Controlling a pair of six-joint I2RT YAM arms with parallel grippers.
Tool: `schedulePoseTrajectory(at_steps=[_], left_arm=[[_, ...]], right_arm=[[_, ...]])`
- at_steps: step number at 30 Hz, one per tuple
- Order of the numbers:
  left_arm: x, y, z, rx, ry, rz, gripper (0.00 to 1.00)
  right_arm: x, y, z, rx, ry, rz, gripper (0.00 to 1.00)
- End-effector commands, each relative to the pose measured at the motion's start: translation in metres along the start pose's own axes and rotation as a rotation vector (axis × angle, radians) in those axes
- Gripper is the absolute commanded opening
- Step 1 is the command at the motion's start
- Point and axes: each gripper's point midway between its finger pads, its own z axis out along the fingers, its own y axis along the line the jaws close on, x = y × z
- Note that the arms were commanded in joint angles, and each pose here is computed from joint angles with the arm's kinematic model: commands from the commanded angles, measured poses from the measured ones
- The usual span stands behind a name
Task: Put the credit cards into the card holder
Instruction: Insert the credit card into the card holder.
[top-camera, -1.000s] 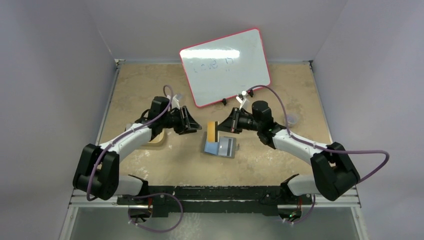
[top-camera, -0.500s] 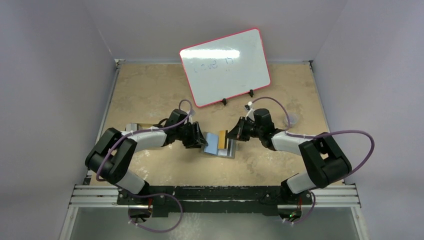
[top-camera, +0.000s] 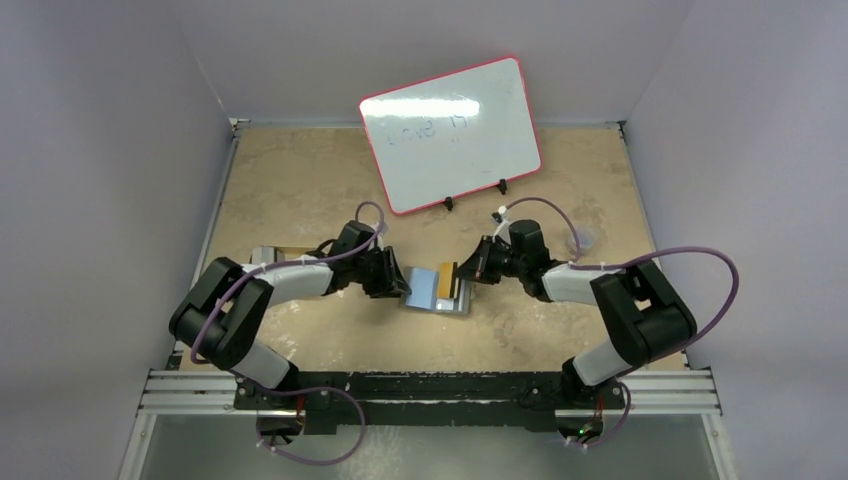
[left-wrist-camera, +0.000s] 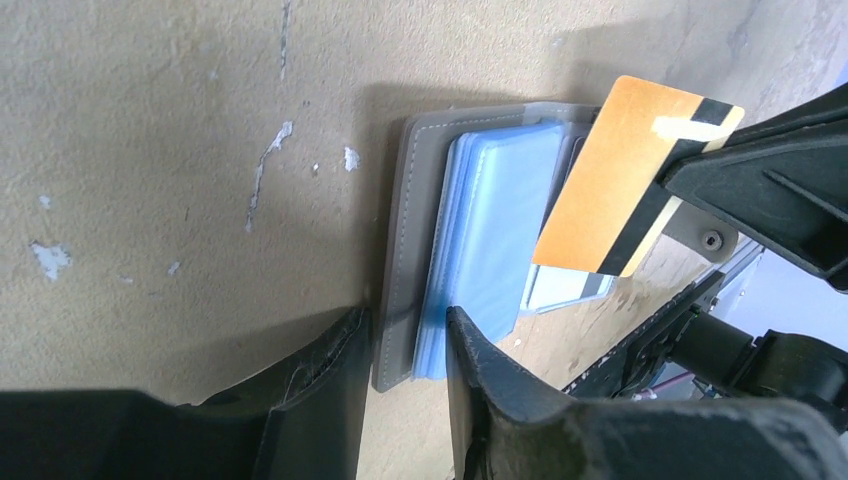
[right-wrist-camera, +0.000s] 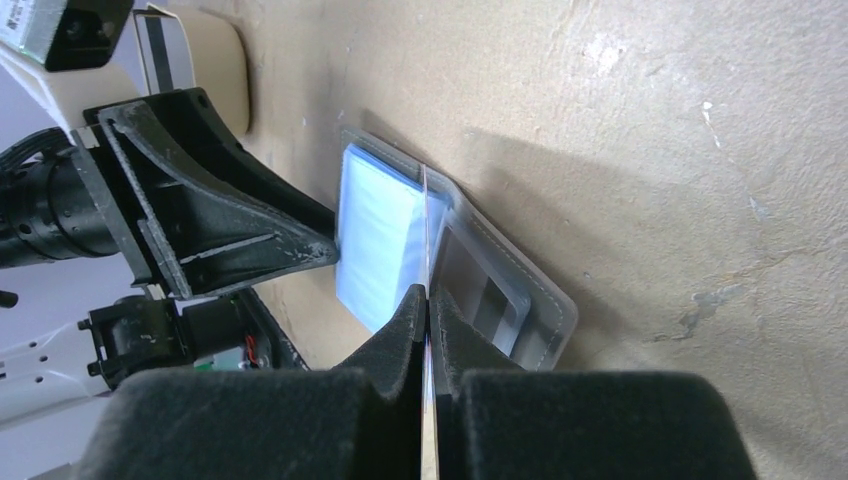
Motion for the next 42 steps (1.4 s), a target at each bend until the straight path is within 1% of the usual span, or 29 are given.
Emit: schedulePoseTrajectory(at_steps=[1,7,10,17,22,32,42], left_arm=[[-0.003,-0.005,-0.007,0.017,-0.040,0.025,0.31],[0.004,0.002,-0.004,0.008,-0.022,0.018,0.14],[0.007,0.003,-0.003,0.006,-0.018,0.015,0.08],[0.011,0.004,-0.001,0.007,-0.021,0.000,0.01],[0.014,0.004,0.002,0.001,-0.019,-0.003,0.00],[0.018,0.009,0.005,-0.027,-0.017,-0.011,0.00],[0.021,0.011,0.008,-0.044,-0.015,-0.016,0.00]], right_arm=[[-0.001,0.007,0.001,-0.060,-0.003,-0.001,0.00],[0.002,0.007,0.003,-0.081,0.004,0.024,0.00],[0.004,0.006,0.004,-0.083,0.005,0.032,0.00],[0.006,0.003,0.004,-0.081,0.006,0.033,0.00],[0.003,0.004,0.003,-0.080,-0.009,0.022,0.00],[0.003,-0.010,0.002,-0.024,-0.046,0.001,0.00],[0.012,-0.020,0.000,-0.004,-0.044,-0.005,0.00]])
